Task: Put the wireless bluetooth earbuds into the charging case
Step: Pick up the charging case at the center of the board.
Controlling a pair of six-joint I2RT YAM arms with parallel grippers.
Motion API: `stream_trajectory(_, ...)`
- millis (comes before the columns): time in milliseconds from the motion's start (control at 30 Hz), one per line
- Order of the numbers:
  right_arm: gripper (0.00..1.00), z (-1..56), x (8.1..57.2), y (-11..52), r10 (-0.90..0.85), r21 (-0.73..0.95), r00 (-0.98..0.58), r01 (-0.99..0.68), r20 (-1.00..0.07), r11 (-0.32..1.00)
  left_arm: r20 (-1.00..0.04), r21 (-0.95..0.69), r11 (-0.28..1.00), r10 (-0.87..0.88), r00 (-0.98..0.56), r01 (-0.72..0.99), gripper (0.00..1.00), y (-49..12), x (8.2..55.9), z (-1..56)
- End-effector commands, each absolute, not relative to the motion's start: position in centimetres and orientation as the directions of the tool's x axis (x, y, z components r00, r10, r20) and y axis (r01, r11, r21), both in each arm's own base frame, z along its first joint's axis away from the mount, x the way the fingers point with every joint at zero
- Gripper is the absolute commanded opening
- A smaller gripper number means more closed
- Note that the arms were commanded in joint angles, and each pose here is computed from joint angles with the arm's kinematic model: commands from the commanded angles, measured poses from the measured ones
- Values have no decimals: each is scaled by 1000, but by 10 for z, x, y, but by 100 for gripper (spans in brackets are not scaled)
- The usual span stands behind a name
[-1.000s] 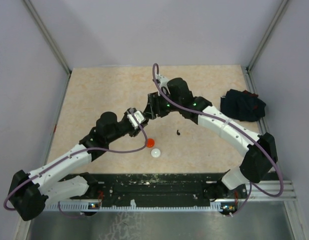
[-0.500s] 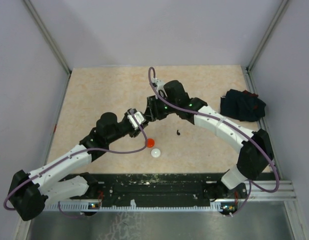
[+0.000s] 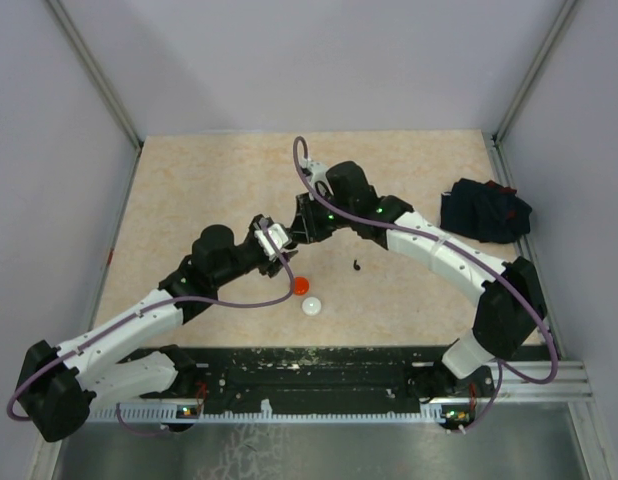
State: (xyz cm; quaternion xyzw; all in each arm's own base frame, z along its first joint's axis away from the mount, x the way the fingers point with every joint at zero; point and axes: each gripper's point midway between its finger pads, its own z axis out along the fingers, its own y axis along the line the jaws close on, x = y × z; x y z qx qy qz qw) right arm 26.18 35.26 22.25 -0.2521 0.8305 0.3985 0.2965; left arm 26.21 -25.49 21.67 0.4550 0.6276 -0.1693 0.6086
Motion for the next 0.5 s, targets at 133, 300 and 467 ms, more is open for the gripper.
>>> stream_trajectory(133,0,264,271,336,-146,428,-582,-725,-800,540,-935,317,542,315,162,778,84,-256,256,231)
stream_trajectory(300,0,273,274,316,-161,365,-523,-753,-837,548,-943,275,514,308,125,812,86,-260,249,231)
stream_trajectory(467,0,284,263,302,-233,225,-382,-834,-894,503,-963,184,417,260,77,890,85,-271,235,237)
